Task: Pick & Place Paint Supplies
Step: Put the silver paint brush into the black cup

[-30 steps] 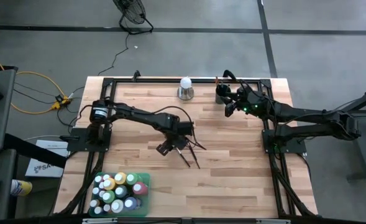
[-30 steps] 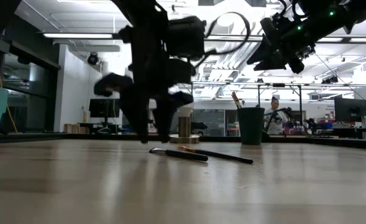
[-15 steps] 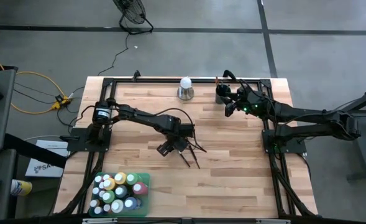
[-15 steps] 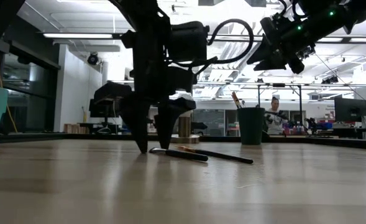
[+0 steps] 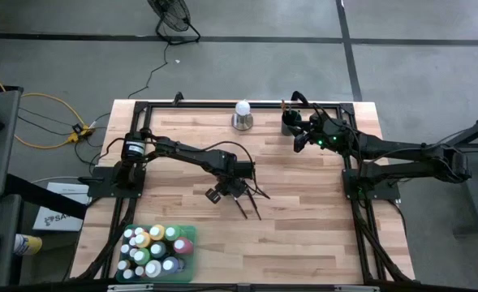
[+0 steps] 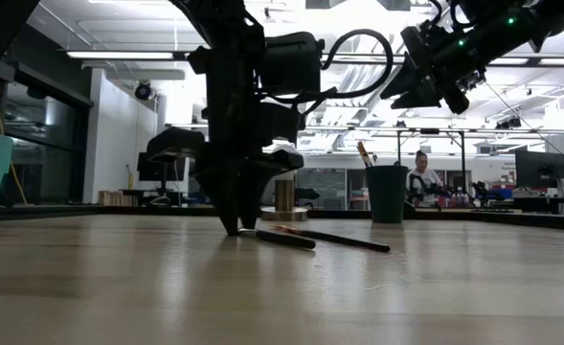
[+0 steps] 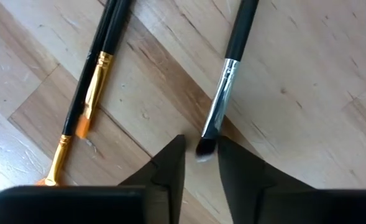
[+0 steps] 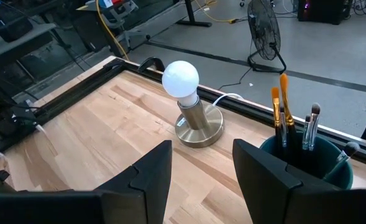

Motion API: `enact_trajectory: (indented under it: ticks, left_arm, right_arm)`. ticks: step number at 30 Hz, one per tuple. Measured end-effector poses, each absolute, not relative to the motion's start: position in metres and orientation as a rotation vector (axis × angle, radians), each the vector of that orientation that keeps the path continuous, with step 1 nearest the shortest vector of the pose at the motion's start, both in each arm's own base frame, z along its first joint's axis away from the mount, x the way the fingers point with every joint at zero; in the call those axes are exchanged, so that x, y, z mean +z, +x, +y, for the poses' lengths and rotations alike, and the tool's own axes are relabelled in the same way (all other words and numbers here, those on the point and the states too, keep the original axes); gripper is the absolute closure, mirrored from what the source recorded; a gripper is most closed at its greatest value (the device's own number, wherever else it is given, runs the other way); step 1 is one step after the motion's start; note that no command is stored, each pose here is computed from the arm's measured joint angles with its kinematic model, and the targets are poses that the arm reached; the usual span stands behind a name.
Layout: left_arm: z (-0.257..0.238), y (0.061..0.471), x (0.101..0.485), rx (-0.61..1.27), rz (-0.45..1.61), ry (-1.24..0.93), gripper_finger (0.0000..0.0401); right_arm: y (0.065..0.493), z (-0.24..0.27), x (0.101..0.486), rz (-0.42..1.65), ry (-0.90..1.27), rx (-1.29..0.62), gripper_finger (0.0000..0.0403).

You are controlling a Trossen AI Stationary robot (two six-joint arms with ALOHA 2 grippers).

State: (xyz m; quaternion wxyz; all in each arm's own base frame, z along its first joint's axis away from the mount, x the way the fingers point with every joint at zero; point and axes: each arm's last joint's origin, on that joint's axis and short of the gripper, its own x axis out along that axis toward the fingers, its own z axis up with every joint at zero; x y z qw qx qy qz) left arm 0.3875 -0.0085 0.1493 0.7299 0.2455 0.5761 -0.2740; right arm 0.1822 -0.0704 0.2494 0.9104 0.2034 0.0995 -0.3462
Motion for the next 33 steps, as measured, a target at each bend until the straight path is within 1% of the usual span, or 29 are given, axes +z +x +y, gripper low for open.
enact_trajectory:
  ticks: [14,22,26,30,33]
  left_arm:
    - [-0.009,0.387,0.148,-0.599,1.276,0.499,0.0395]
    - [-0.009,0.387,0.15,-0.572,1.295,0.451,0.0399]
    - [-0.008,0.389,0.162,-0.539,1.372,0.492,0.04]
    - [-0.007,0.398,0.185,-0.527,1.344,0.576,0.0401]
    - [-0.006,0.4,0.201,-0.517,1.374,0.621,0.0401]
  right_arm:
    - [0.182,-0.07,0.249,0.206,0.42,-0.711,0.0238]
    - [0.183,-0.069,0.249,0.217,0.432,-0.658,0.0238]
    - [0.184,-0.068,0.249,0.225,0.442,-0.616,0.0238]
    - [0.184,-0.068,0.249,0.224,0.453,-0.61,0.0238]
    - [0.184,-0.068,0.249,0.212,0.491,-0.615,0.0238]
